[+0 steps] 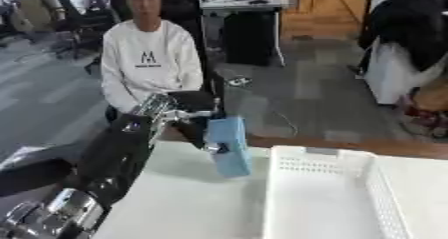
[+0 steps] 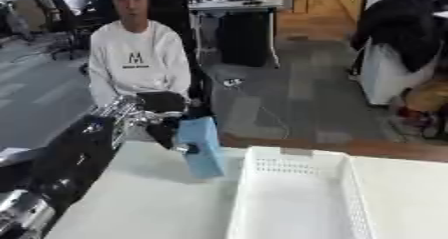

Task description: Pick up objects on the table and place them in the box.

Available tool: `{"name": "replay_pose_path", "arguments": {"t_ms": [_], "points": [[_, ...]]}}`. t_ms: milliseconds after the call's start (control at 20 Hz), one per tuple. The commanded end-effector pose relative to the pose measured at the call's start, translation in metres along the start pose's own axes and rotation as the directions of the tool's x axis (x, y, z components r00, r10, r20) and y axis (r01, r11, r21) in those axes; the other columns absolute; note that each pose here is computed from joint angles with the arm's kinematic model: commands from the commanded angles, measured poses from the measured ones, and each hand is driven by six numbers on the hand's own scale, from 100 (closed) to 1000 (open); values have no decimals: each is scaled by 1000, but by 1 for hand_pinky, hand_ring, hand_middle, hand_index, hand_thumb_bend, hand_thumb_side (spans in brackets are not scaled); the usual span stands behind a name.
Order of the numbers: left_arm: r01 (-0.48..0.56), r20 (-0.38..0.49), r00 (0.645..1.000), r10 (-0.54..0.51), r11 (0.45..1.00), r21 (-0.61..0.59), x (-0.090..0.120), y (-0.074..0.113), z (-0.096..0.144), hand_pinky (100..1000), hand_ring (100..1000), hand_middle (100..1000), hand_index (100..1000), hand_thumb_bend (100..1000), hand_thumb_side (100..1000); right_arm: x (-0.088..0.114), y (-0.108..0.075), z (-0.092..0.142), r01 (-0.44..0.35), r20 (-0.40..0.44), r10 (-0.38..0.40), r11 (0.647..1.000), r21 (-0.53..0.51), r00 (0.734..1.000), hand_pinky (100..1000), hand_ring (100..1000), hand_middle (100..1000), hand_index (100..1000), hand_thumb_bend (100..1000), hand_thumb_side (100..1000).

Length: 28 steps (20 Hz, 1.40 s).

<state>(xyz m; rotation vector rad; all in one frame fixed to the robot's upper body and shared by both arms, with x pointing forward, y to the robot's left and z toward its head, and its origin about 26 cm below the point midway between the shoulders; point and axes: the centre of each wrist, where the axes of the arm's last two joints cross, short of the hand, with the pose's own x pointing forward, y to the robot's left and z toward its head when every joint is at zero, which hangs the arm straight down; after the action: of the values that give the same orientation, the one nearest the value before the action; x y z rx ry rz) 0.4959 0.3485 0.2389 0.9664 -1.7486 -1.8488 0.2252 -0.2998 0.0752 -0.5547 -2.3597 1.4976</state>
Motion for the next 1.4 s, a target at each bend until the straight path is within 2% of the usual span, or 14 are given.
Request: {"name": "replay_pose_path", "arguments": {"t_ms": [50,200,350,550,700,750,800,850,900,1000,1050,1250,1400], "points": [[-4,81,997,-8,988,155,1,28,-8,100,100,100,371,100,797,0,-6,-1,-14,13,14,1000,-3,1000,219,516,465,535,100,847],[-45,172,985,5,971,233,12,31,-21,100,100,100,372,100,800,-2,-8,-2,-16,21,17,1000,-7,1000,220,517,466,535,100,846],[-73,276,961,-9,955,286,35,40,-41,100,100,100,376,100,812,-4,-11,-3,-19,30,19,1000,-10,999,221,517,467,534,100,844],[-73,356,934,-21,966,250,53,46,-55,100,100,100,402,100,848,-6,-14,-5,-18,40,18,1000,-14,999,222,517,468,534,100,843],[-57,369,929,-17,980,189,56,47,-57,100,100,161,445,100,862,-7,-16,-5,-17,43,17,1000,-16,999,222,518,468,534,100,843],[-51,368,930,-14,985,165,56,47,-56,100,100,242,497,100,851,-8,-16,-5,-16,44,16,1000,-16,999,222,518,468,534,100,842],[-47,367,930,-9,988,145,55,46,-56,100,100,281,527,100,861,-8,-16,-5,-14,44,15,1000,-16,999,222,518,468,534,100,842],[-40,364,931,-4,993,112,54,44,-56,261,307,434,657,167,816,-8,-17,-5,-14,44,14,1000,-15,999,222,518,468,534,100,843],[-29,362,932,2,997,67,54,41,-56,411,496,571,765,366,830,-8,-17,-5,-13,44,13,1000,-15,999,222,518,468,534,100,843],[-5,355,935,16,999,-33,53,35,-56,607,720,761,878,611,854,-8,-17,-5,-10,45,11,1000,-12,999,222,518,468,534,100,844],[1,353,935,24,997,-71,53,33,-57,641,760,799,897,684,847,-8,-17,-5,-9,45,10,1000,-11,999,222,518,469,534,100,844],[-7,356,933,56,991,-136,53,32,-57,693,811,847,925,792,847,-9,-17,-6,-6,46,6,1000,-8,999,222,518,469,534,100,844],[-18,359,931,72,988,-151,52,33,-55,722,830,861,934,833,853,-9,-18,-6,-5,46,5,1000,-7,999,222,518,469,534,100,843]]}}
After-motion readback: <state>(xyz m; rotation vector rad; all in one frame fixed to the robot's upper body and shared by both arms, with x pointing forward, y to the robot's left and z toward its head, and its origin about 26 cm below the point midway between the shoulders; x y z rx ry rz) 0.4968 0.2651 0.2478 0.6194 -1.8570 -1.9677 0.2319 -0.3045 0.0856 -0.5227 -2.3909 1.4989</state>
